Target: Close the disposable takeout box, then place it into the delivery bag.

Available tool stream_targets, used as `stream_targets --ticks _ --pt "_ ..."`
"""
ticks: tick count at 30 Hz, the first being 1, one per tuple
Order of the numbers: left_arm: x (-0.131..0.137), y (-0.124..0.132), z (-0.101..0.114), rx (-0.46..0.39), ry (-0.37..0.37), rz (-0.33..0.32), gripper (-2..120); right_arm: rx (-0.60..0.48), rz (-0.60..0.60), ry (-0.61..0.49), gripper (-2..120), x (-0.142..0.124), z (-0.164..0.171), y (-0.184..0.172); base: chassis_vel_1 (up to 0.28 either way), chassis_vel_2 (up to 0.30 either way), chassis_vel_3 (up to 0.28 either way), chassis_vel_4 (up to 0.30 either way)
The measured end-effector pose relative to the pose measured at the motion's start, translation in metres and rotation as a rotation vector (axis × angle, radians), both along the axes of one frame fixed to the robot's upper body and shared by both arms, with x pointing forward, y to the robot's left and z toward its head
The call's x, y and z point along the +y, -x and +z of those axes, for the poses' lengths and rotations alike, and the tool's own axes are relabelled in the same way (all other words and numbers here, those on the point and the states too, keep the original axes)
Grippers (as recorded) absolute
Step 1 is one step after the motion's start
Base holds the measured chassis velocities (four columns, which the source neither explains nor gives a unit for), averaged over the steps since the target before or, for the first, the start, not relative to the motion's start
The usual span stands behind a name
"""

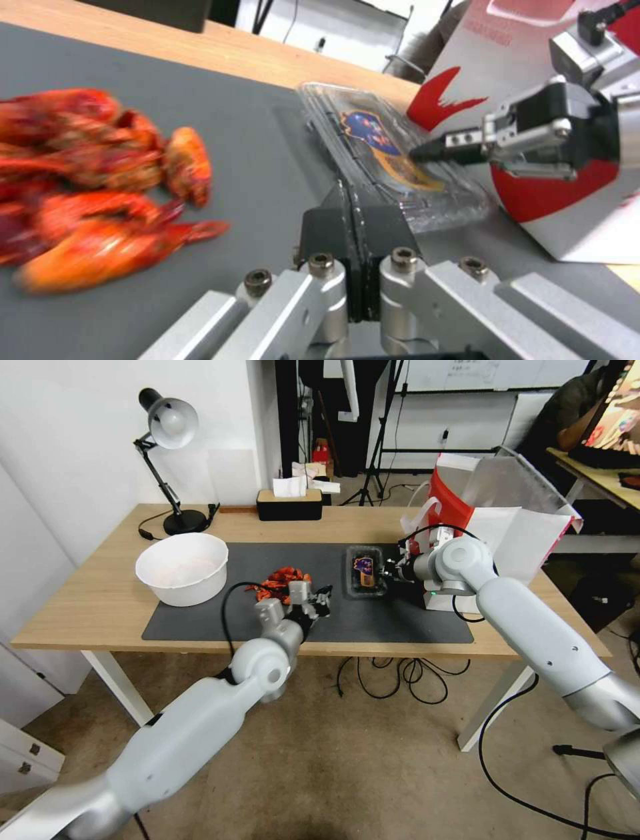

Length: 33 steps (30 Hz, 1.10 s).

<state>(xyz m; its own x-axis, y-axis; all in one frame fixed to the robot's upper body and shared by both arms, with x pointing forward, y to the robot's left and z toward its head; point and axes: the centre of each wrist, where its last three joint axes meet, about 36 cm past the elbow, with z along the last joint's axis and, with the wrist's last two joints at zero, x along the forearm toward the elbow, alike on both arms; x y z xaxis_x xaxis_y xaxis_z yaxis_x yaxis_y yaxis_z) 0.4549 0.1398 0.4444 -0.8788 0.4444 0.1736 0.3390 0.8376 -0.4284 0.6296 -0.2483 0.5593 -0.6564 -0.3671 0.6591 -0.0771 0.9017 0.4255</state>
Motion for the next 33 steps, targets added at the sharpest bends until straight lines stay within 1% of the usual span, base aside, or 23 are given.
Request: stream_targets --ticks 3,4,5,6,7,8,9,12,14,16,18,19,20,21,22,24,26,27,28,29,30,32,33 --pt "0.017 0.025 -0.005 0.008 0.006 0.030 14 -0.043 0.016 -0.043 0 0.000 0.006 0.003 0.000 0.000 0.000 0.000" --pt "0.017 0.025 -0.005 0.008 0.006 0.030 14 -0.043 0.016 -0.043 0 0.000 0.006 0.003 0.000 0.000 0.000 0.000" --pt "0.025 0.033 -0.007 0.008 0.007 0.044 21 -0.064 0.021 -0.058 0 0.002 0.009 0.005 0.000 0.000 0.000 0.000" --pt "0.028 0.037 -0.008 0.009 0.009 0.050 22 -0.072 0.024 -0.063 0 0.003 0.010 0.007 0.000 0.000 0.000 0.000" --pt "0.039 0.047 -0.010 0.016 0.011 0.074 30 -0.097 0.035 -0.076 0 0.008 0.012 0.011 0.000 0.000 0.000 0.000" --pt "0.039 0.047 -0.010 0.016 0.011 0.074 30 -0.097 0.035 -0.076 0 0.008 0.012 0.011 0.000 0.000 0.000 0.000" --pt "0.044 0.054 -0.011 0.016 0.010 0.090 34 -0.112 0.044 -0.084 0 0.012 0.012 0.015 0.000 0.000 0.000 0.000" --pt "0.057 0.068 -0.012 0.002 0.010 0.142 49 -0.168 0.065 -0.097 0 0.020 0.015 0.023 0.000 0.000 0.000 0.000" --pt "0.059 0.071 -0.013 -0.001 0.009 0.153 50 -0.185 0.070 -0.099 0 0.021 0.016 0.024 0.000 0.000 0.000 0.000" --pt "0.066 0.080 -0.014 -0.011 0.002 0.185 62 -0.258 0.087 -0.113 0 0.023 0.024 0.033 0.000 0.000 0.000 0.000" --pt "0.067 0.081 -0.014 -0.013 0.001 0.188 64 -0.271 0.088 -0.116 0 0.023 0.025 0.034 0.000 0.000 0.000 0.000" --pt "0.070 0.087 -0.016 -0.025 -0.007 0.206 73 -0.337 0.085 -0.132 0 0.023 0.033 0.041 0.000 0.000 0.000 0.000" --pt "0.071 0.091 -0.018 -0.029 -0.012 0.217 77 -0.387 0.077 -0.143 0 0.023 0.037 0.045 0.000 0.000 0.000 0.000" --pt "0.071 0.091 -0.018 -0.029 -0.012 0.217 77 -0.387 0.077 -0.143 0 0.023 0.037 0.045 0.000 0.000 0.000 0.000" --pt "0.072 0.093 -0.018 -0.031 -0.013 0.222 80 -0.427 0.071 -0.153 0 0.023 0.039 0.047 0.000 0.000 0.000 0.000" --pt "0.075 0.102 -0.024 -0.033 -0.018 0.252 92 -0.581 0.033 -0.187 0 0.025 0.048 0.060 0.000 0.000 0.000 0.000" --pt "0.076 0.102 -0.025 -0.034 -0.019 0.255 94 -0.600 0.025 -0.191 0 0.025 0.049 0.062 0.000 0.000 0.000 0.000" --pt "0.077 0.106 -0.028 -0.034 -0.021 0.271 98 -0.676 -0.011 -0.195 0 0.024 0.056 0.067 0.000 0.000 0.000 0.000" --pt "0.077 0.106 -0.028 -0.034 -0.021 0.271 98 -0.676 -0.011 -0.195 0 0.024 0.056 0.067 0.000 0.000 0.000 0.000" --pt "0.078 0.109 -0.030 -0.029 -0.020 0.280 100 -0.747 -0.051 -0.173 0 0.020 0.062 0.068 0.000 0.000 0.000 0.000" --pt "0.079 0.109 -0.031 -0.027 -0.019 0.283 100 -0.767 -0.063 -0.161 0 0.019 0.064 0.069 0.000 0.000 0.000 0.000" --pt "0.082 0.114 -0.037 -0.017 -0.018 0.296 100 -0.905 -0.153 -0.050 0 0.005 0.077 0.068 0.000 0.000 0.000 0.000" --pt "0.082 0.114 -0.037 -0.017 -0.018 0.296 100 -0.905 -0.153 -0.050 0 0.005 0.077 0.068 0.000 0.000 0.000 0.000"
